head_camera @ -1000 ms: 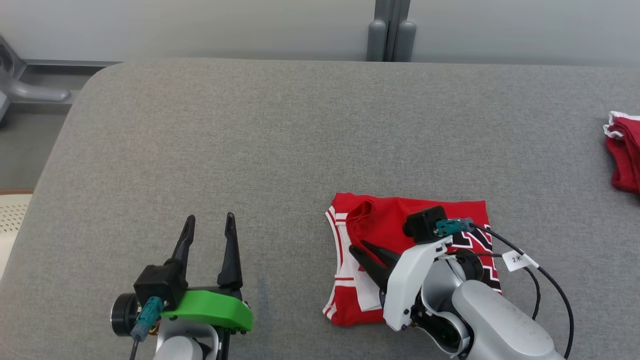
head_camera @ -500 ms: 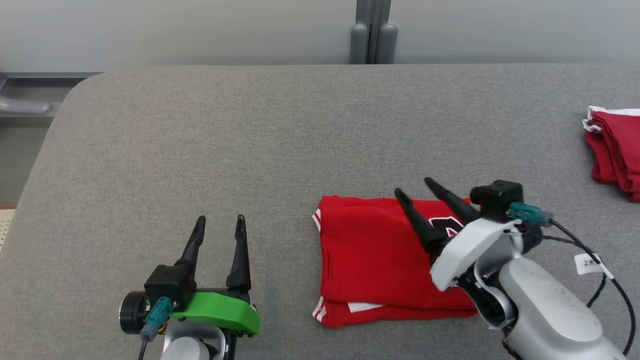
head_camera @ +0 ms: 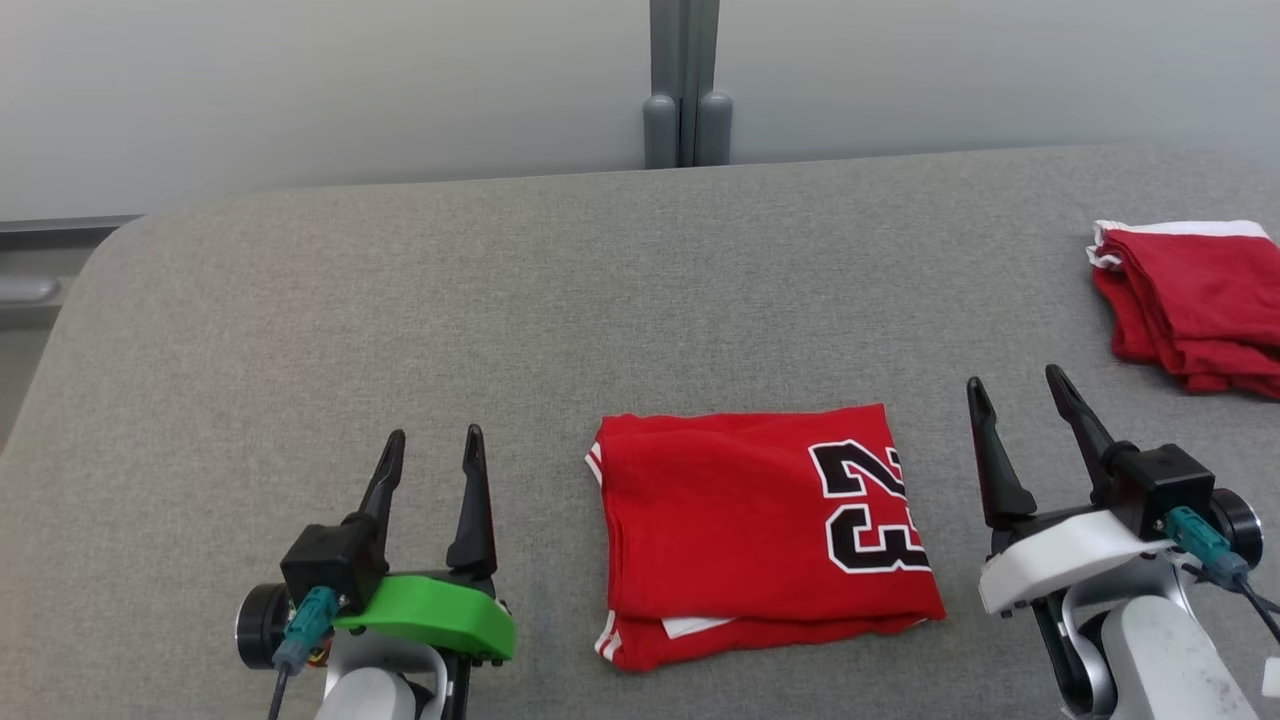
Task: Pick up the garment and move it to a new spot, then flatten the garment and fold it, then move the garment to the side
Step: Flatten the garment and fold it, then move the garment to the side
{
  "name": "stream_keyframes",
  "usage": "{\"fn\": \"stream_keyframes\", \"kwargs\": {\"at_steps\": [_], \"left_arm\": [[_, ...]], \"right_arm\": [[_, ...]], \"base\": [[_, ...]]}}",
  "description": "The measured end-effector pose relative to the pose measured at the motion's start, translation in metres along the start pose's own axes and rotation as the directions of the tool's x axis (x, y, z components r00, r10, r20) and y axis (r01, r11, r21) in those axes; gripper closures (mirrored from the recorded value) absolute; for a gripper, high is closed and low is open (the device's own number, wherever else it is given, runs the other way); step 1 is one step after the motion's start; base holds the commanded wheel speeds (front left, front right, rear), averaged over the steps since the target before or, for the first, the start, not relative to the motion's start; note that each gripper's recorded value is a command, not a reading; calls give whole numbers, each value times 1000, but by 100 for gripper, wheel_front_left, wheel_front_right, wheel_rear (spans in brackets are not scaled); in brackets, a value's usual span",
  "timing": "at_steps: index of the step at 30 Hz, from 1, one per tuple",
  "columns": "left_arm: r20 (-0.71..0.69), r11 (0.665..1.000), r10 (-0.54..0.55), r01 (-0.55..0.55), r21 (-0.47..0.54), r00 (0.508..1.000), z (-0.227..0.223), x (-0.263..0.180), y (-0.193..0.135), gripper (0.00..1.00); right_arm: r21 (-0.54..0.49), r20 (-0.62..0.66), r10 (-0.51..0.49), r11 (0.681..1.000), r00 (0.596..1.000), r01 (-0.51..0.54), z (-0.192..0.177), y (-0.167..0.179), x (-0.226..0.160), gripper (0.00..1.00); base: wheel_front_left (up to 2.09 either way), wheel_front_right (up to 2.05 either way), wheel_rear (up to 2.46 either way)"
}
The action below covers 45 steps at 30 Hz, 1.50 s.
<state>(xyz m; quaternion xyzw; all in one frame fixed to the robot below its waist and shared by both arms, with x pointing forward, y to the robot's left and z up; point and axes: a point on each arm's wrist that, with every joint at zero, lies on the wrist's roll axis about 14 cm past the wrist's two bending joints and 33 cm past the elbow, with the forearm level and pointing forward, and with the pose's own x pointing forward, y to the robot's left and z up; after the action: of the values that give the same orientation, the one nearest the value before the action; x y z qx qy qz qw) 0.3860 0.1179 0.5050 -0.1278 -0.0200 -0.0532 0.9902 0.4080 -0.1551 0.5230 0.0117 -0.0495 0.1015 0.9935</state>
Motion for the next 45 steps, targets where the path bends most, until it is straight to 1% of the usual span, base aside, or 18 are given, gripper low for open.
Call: {"fn": "stream_keyframes", "kwargs": {"at_steps": [4, 10, 14, 24, 35, 41, 44, 45], "left_arm": [[3, 1000, 17, -17, -7, 1000, 1, -6, 5, 0], [-24, 1000, 29, -29, 3, 999, -9, -19, 8, 0], [-33, 999, 34, -33, 19, 999, -12, -24, 9, 0], [-32, 999, 47, -46, 26, 998, -12, -25, 13, 0], [-31, 998, 57, -56, 29, 998, -12, -24, 17, 0], [-33, 998, 56, -55, 37, 998, -12, -22, 19, 0], [-21, 998, 53, -52, 41, 998, -9, -20, 19, 0], [-18, 998, 55, -54, 43, 998, -8, -19, 20, 0]], "right_arm": [[21, 10, -45, 999, 999, 44, 1, -1, -17, 0], [50, 9, -76, 996, 997, 75, 0, 0, -31, 0], [79, 2, -73, 994, 997, 73, -3, 5, -32, 0], [97, -40, -58, 993, 998, 61, -14, 12, -32, 0], [114, -61, -57, 991, 996, 64, -18, 12, -29, 0], [91, -72, -35, 995, 997, 42, -7, 8, -10, 0], [54, -136, -19, 998, 990, 26, -11, 0, -1, 0], [58, -162, -17, 998, 987, 26, -13, -2, 1, 0]], "base": [[0, 0, 0], [0, 0, 0], [0, 0, 0], [0, 0, 0], [0, 0, 0], [0, 0, 0], [0, 0, 0], [0, 0, 0]]}}
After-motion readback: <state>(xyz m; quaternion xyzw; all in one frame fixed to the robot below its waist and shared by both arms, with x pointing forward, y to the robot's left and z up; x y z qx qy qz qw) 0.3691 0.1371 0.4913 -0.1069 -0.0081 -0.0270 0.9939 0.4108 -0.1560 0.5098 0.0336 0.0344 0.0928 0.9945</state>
